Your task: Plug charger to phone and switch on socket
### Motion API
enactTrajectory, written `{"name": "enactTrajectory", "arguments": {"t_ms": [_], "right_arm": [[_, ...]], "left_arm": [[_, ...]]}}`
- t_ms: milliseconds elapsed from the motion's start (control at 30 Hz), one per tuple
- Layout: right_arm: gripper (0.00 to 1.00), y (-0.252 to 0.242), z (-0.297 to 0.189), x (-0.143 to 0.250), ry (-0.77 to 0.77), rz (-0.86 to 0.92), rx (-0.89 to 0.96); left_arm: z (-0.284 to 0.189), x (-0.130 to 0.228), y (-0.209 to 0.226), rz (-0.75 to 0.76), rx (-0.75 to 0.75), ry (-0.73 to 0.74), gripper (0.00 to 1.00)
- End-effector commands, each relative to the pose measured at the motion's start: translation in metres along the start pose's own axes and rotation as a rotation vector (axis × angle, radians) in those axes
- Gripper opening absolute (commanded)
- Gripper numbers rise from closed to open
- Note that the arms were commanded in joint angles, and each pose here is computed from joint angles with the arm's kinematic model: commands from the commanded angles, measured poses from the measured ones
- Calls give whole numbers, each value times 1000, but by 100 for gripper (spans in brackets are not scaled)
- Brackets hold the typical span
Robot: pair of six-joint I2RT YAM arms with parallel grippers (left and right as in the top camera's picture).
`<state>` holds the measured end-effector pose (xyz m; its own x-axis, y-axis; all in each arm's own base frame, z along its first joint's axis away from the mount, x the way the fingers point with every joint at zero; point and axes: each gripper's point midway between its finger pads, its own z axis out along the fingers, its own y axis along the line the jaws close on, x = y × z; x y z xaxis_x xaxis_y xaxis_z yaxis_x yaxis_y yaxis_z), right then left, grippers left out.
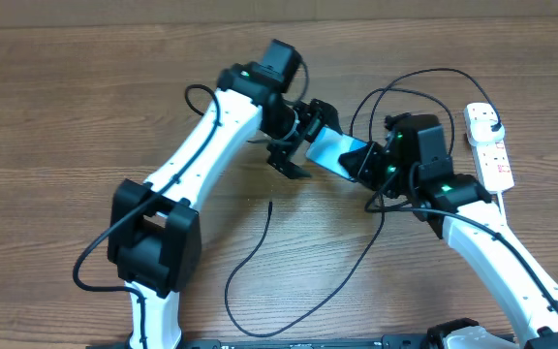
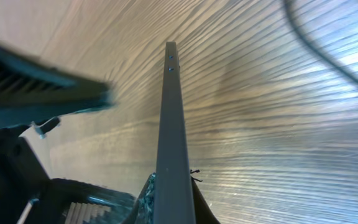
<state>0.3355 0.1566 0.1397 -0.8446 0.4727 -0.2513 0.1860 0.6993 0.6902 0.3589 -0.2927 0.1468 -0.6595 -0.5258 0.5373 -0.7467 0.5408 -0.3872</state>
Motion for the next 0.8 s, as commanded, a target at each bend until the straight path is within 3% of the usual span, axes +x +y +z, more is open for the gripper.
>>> {"name": "enactTrajectory", "arguments": {"t_ms": [0,233,467,767], "right_arm": [[4,2,-9,-18,-36,58,-25],[4,1,-17,-33,-50,297,-74],[4,40,-25,-53,-42,593,-269],[4,77,-38,-57,82,873,-431]], "left_arm": [[-29,-9,-11,109,81,42,100],[-67,-23,-20,169,174,-7,100],[-116,-20,-40,192,310,-95,99],[-138,-18,-61,193,410,-149,99]]}}
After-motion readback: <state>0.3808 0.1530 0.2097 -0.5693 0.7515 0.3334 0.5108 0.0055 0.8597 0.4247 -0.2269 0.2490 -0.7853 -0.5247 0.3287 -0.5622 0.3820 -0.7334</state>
